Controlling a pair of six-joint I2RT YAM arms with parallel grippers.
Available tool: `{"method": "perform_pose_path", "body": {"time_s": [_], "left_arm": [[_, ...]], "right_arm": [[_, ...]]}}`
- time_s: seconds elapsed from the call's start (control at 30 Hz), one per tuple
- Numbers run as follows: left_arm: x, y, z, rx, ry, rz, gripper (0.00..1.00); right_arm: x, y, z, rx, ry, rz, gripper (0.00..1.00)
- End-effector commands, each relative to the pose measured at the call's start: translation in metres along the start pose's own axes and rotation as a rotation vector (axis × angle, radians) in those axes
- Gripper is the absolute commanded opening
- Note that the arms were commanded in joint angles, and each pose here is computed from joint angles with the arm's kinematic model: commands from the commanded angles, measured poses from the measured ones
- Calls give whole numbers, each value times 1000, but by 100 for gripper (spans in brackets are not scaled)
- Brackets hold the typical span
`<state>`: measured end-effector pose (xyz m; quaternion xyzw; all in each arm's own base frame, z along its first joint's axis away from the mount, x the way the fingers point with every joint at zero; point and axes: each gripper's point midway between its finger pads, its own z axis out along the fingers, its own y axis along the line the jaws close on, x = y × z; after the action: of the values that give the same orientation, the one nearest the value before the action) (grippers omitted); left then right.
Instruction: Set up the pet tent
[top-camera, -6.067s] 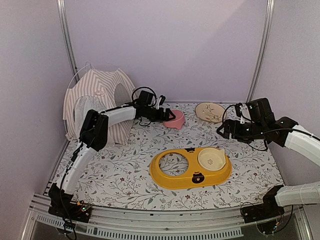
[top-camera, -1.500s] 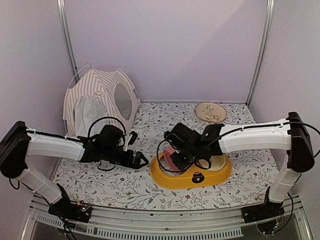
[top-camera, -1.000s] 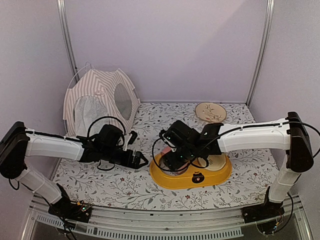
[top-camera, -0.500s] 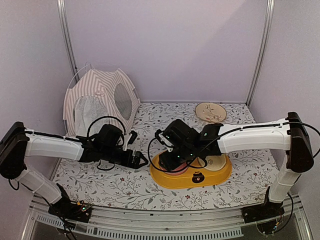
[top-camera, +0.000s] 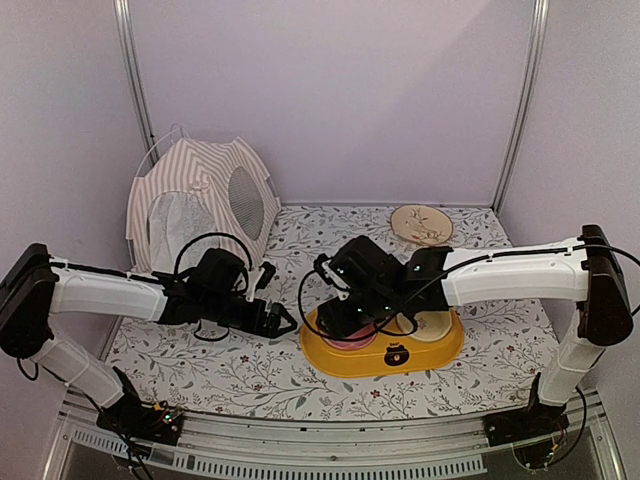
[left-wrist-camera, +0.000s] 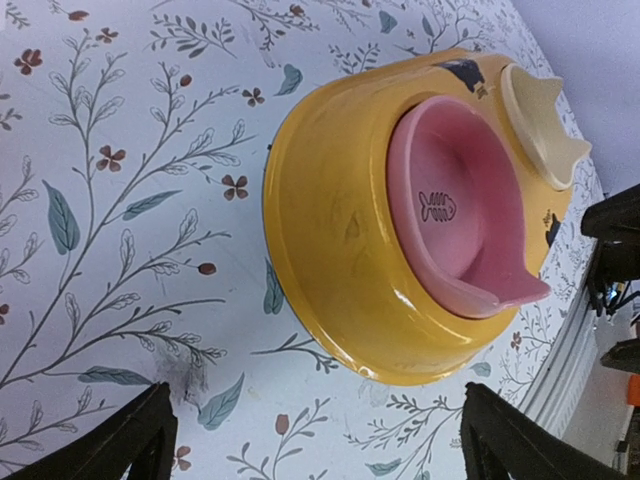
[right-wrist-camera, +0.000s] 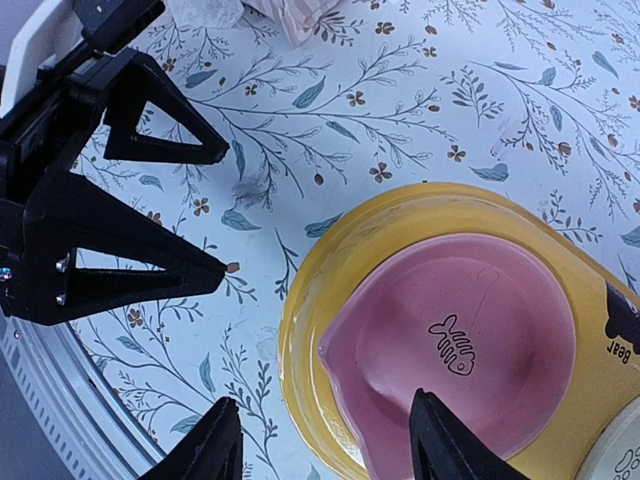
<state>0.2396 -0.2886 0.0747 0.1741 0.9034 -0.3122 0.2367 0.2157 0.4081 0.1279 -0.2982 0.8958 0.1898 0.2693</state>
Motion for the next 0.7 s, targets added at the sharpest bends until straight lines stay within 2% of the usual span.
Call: {"method": "perform_pose_path", "body": {"time_s": [0.0,0.13,0.37,0.47,0.67], "left_arm": [[0,-1,-1,15,0,3,99],[1,-3,0,20,3,2,99],[2,-6,3,29,11,7,99],[4,-6,5,31,16,8,99],[3,-9,8,35,18,10,99]], "right_arm": [[-13,-8,-18,-12,-62,58,61],[-14,-18,-27,-10,-78,104,67],[22,-43,-37,30,-25,160,92],[40,-52,-43,52,7,186,99],[82,-52,-49,79,102,205,99]]}}
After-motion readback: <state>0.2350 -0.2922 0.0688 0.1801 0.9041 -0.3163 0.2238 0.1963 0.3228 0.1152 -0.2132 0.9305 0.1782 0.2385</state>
